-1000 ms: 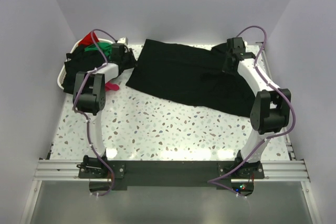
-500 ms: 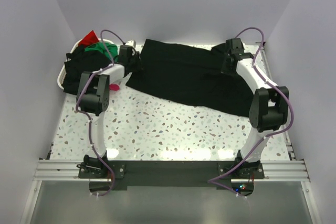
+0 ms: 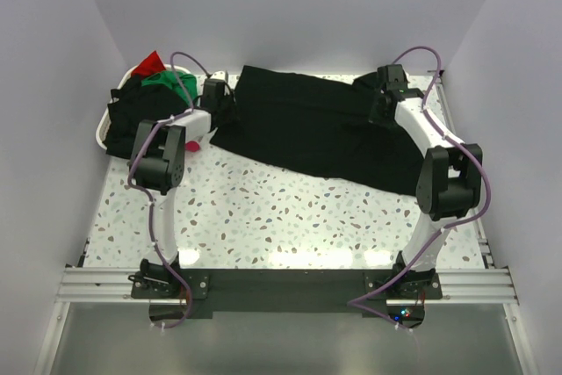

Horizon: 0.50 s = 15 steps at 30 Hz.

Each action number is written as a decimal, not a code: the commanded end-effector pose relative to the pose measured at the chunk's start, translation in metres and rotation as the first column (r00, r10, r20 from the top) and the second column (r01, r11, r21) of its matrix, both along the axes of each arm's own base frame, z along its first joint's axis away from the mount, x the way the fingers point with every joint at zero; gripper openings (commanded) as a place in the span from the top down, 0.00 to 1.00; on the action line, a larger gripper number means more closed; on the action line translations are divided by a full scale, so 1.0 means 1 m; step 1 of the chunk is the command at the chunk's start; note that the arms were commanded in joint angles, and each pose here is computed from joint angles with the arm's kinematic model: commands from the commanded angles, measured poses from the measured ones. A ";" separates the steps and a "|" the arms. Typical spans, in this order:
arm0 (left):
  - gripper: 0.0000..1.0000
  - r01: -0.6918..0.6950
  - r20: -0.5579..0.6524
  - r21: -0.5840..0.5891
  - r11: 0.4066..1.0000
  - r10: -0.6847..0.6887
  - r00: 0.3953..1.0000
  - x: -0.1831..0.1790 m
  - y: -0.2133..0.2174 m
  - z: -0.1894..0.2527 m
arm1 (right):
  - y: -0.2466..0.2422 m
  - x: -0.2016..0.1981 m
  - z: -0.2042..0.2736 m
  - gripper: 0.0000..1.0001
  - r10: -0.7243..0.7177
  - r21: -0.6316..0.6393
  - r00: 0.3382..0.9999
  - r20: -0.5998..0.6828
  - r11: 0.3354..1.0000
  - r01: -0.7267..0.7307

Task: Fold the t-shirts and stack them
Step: Fold the tshirt

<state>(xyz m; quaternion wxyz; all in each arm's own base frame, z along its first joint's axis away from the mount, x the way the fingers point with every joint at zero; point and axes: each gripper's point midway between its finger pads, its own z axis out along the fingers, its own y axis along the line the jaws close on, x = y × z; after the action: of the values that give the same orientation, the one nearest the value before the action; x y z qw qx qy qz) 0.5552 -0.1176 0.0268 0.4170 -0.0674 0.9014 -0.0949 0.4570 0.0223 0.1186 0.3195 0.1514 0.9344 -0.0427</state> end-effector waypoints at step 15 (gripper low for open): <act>0.90 -0.032 0.025 0.092 0.995 0.030 0.999 -0.012 0.014 0.012 | 0.000 0.018 0.019 1.00 0.013 0.003 0.998 0.067 1.000 -0.014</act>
<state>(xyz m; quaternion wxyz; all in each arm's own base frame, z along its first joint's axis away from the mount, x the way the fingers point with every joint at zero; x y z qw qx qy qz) 0.5478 -0.1071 0.0234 0.4231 -0.0674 0.9017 -0.0575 0.4579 0.0228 0.1170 0.3191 0.1508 0.9347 -0.0418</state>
